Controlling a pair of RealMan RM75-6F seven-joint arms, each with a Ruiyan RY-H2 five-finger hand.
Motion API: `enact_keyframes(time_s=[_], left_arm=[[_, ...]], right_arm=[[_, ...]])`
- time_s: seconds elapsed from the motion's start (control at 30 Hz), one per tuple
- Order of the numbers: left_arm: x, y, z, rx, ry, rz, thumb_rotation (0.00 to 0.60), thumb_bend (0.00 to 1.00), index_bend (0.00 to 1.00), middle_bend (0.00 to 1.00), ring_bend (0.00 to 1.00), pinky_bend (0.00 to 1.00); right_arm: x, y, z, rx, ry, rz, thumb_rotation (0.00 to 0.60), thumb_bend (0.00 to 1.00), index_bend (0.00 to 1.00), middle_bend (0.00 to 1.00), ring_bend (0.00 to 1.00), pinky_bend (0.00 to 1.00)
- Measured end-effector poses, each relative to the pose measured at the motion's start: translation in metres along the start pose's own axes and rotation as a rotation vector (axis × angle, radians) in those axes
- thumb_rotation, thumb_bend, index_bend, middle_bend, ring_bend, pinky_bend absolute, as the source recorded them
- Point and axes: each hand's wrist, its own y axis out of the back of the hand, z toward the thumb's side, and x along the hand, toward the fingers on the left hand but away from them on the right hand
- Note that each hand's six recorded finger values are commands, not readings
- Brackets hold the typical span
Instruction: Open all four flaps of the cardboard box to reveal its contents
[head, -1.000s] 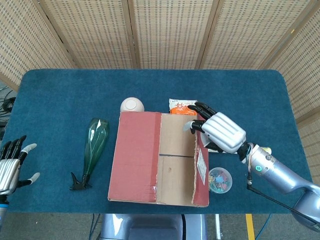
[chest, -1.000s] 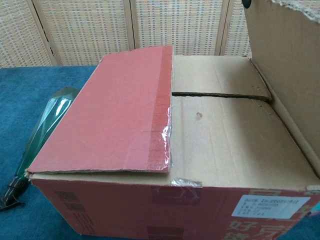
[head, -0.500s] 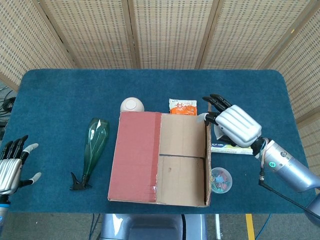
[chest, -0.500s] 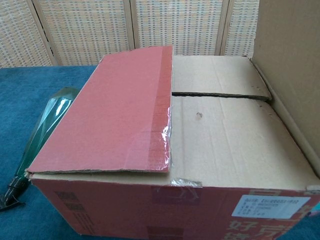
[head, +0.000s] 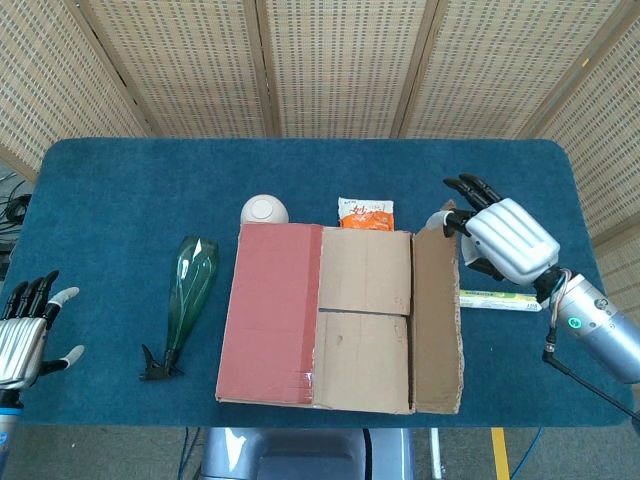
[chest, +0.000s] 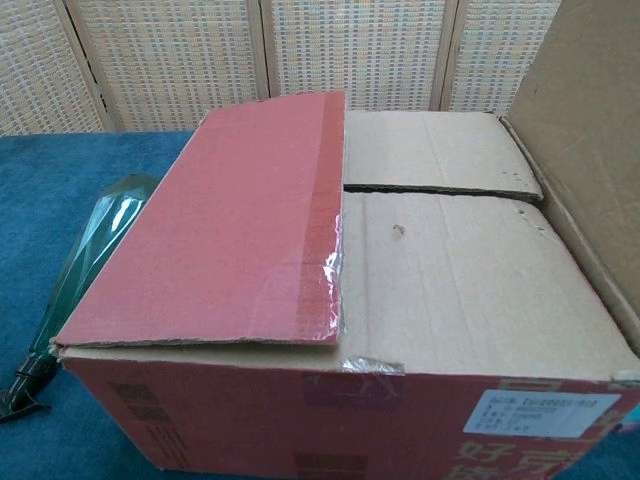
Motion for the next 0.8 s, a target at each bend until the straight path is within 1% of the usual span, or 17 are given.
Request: enact_keyframes(time_s=[0.27,0.43,0.53,0.63,0.7,0.8], left_arm=[[0.0,-0.001,0.001,0.004,-0.006,-0.006,0.6,0.2,0.18,0.0,0.0,0.0],[0.004,0.002,0.007,0.015,-0.039,-0.006,0.6,0.2,0.18,0.0,0.0,0.0],[0.008,0.006,0.014,0.023,-0.08,-0.017,0.6,0.21,0.18,0.0,0.0,0.0],[0.014,0.013,0.023,0.035,-0.131,-0.021,0.6,0.21,0.18,0.0,0.0,0.0],[0.019,0.018,0.031,0.042,-0.17,-0.024,0.6,0.21,0.18,0.0,0.0,0.0],[0.028,0.027,0.045,0.055,-0.241,-0.032,0.6,0.21,0.18,0.0,0.0,0.0]], right_arm=[[0.009,-0.005,-0.025,0.015,-0.073,0.001,0.6,1.0,0.32,0.47,0.03,0.0],[0.014,-0.007,-0.034,0.011,-0.102,-0.006,0.6,1.0,0.32,0.45,0.03,0.0],[0.017,-0.008,-0.036,0.006,-0.111,-0.018,0.6,1.0,0.32,0.4,0.03,0.0],[0.021,-0.01,-0.038,0.003,-0.123,-0.033,0.6,1.0,0.32,0.32,0.01,0.0],[0.024,-0.012,-0.04,0.0,-0.135,-0.041,0.6,1.0,0.3,0.28,0.0,0.0],[0.029,-0.017,-0.042,-0.006,-0.159,-0.052,0.6,1.0,0.23,0.22,0.0,0.0]])
